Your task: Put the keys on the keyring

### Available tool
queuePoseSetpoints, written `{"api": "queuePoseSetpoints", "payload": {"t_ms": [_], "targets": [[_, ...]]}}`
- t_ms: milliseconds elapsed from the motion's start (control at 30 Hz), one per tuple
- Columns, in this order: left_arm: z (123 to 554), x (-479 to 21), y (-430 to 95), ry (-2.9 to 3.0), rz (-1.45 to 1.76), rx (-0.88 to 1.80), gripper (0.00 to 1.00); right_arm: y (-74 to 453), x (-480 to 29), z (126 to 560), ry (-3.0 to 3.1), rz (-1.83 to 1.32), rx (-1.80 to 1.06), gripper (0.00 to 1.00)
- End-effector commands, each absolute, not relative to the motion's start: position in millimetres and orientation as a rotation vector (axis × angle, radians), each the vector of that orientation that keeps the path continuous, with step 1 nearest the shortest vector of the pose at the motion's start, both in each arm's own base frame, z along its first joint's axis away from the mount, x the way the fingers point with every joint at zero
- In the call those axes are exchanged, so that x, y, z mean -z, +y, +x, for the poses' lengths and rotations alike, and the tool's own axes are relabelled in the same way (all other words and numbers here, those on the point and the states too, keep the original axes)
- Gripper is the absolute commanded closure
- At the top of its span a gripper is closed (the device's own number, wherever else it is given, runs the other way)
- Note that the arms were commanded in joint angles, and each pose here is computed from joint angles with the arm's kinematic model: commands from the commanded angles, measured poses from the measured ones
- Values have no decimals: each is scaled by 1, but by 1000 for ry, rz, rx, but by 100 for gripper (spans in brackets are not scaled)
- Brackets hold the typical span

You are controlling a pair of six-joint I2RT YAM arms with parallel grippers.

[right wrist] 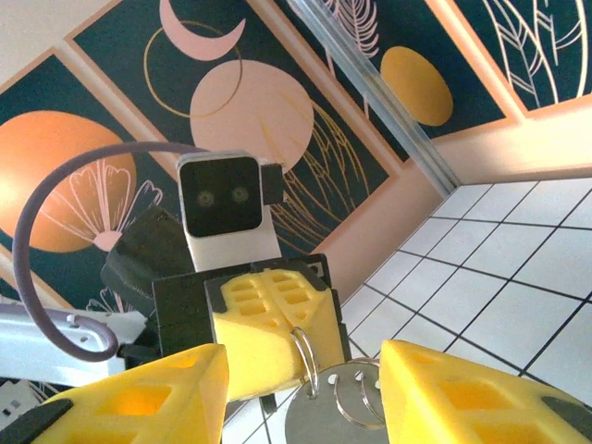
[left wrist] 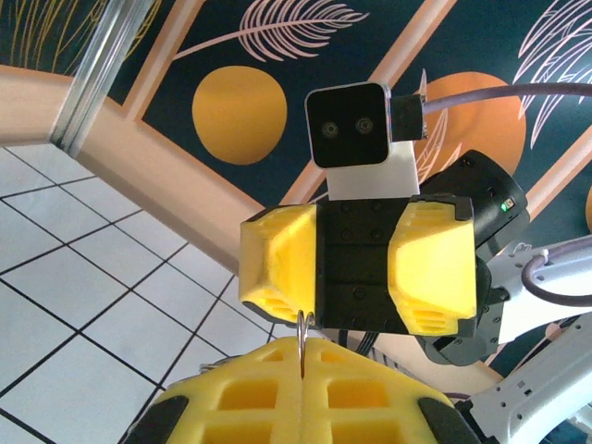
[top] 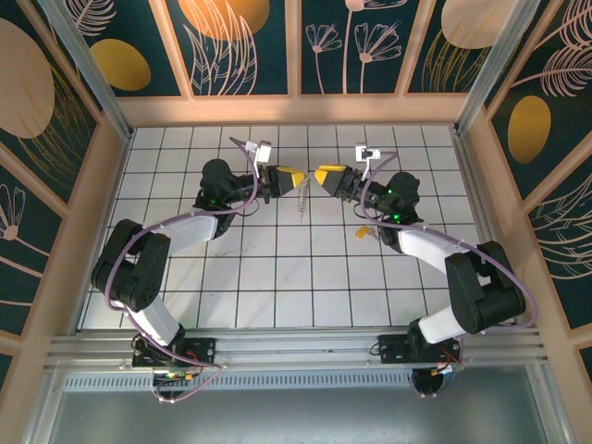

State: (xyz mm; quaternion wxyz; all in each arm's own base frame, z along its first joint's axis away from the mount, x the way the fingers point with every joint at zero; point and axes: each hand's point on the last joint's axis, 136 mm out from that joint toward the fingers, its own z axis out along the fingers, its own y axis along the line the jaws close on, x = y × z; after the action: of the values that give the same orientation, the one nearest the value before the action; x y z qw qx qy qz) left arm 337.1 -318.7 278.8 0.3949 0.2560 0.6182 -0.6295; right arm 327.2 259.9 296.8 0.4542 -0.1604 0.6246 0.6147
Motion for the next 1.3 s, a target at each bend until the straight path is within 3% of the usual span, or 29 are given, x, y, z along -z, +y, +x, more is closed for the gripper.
{"api": "queuePoseSetpoints", "payload": {"t_ms": [0, 300, 567, 833, 1000, 1100, 1133, 1233, 1267], "targets": [[332, -290, -323, 1520, 721, 1601, 100, 264, -297, 317, 1511, -470, -1545, 53], [332, -292, -323, 1513, 721, 1605, 100, 278, -295, 311, 1511, -514, -1581, 62], [332, -292, -323, 1510, 719, 1605, 100, 282, -295, 309, 1508, -528, -1594, 77], [332, -291, -324, 1510, 719, 1608, 100, 287, -298, 308, 1496, -543, -1607, 83], [331, -292, -323, 1506, 723, 1610, 100, 290, -300, 307, 1489, -553, -1610, 99], [332, -291, -323, 1510, 709, 1607, 100, 288, -300, 309, 1490, -539, -1596, 100], [334, -290, -322, 1518, 690, 1598, 98, 286, -300, 310, 1491, -528, -1588, 100], [344, -294, -314, 1522, 596, 1535, 61, 278, -301, 315, 1493, -480, -1562, 100], [347, -296, -310, 1520, 558, 1503, 55, 274, -301, 317, 1492, -461, -1556, 100]]}}
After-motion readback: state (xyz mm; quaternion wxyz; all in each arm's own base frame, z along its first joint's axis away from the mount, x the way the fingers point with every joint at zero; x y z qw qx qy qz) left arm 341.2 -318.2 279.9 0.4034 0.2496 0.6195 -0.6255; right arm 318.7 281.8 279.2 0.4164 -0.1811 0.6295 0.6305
